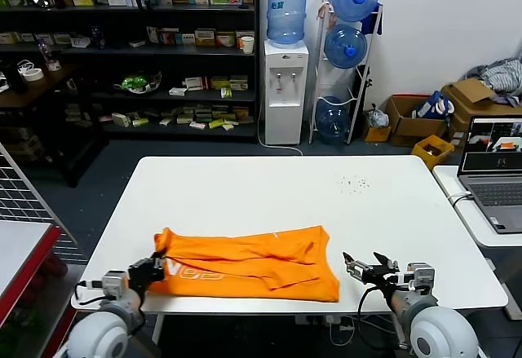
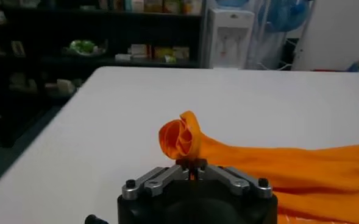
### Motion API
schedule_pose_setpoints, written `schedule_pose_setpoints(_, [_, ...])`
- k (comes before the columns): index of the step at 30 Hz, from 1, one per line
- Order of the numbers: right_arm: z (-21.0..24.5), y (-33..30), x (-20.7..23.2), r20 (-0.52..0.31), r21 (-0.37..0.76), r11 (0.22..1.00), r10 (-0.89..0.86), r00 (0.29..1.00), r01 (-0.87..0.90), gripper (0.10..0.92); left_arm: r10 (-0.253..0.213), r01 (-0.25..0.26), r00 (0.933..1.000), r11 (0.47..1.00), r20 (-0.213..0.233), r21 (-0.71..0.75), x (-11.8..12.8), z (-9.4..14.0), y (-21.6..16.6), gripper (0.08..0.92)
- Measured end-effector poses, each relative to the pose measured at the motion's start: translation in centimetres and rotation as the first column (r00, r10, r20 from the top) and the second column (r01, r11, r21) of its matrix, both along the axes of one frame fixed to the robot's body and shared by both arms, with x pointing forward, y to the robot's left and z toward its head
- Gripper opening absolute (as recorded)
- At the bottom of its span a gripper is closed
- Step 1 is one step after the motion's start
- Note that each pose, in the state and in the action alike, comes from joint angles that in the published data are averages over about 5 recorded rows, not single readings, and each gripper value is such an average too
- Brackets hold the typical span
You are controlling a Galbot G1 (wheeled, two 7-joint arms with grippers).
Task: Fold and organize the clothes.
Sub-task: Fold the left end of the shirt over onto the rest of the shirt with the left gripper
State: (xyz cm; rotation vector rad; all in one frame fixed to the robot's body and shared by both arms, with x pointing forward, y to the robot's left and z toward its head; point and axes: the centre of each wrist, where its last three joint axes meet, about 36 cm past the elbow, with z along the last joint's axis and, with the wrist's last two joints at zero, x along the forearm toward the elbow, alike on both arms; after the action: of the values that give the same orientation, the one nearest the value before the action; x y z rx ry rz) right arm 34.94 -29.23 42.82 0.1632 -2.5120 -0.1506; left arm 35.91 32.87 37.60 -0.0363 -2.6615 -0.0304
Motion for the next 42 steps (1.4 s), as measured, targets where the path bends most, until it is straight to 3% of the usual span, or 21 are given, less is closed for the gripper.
schedule_pose_setpoints(8, [-0.4, 0.4, 0.1, 0.001, 0.003, 1.000, 0.001, 1.000, -0.001, 0.823, 0.030, -0.032, 0.9995, 0.987, 0.012, 0.160, 0.5, 1.7, 6.3, 0.129])
schedule_pose_setpoints(14, [-0.6, 0.5, 0.0, 0.000, 0.000, 1.000, -0.002, 1.000, 0.002, 0.823, 0.027, -0.028, 0.9996, 0.985, 0.008, 0.172, 0.5, 2.7, 6.1, 0.129])
schedule_pose_setpoints(21, [-0.6, 0.8, -0.5, -0.002, -0.007, 1.000, -0.008, 1.000, 0.008, 0.823, 0.030, -0.031, 0.9991, 0.999, -0.030, -0.009, 0.2, 3.8, -0.4, 0.129])
schedule_pose_setpoints(28, [-0.8, 1.0, -1.0, -0.005, -0.011, 1.000, -0.019, 1.000, 0.019, 0.823, 0.026, -0.049, 0.9943, 0.975, -0.103, -0.219, 0.5, 4.6, -8.1, 0.129])
schedule_pose_setpoints(35, [-0.9, 1.2, -1.3, -0.009, -0.009, 1.000, -0.023, 1.000, 0.023, 0.823, -0.020, -0.030, 0.9894, 0.940, -0.144, -0.340, 1.3, 5.3, -14.7, 0.129])
schedule_pose_setpoints(42, [-1.0, 1.3, -1.3, -0.012, -0.010, 1.000, -0.022, 1.000, 0.022, 0.823, -0.062, -0.006, 0.9848, 0.922, -0.163, -0.388, 1.8, 5.6, -18.8, 0.129])
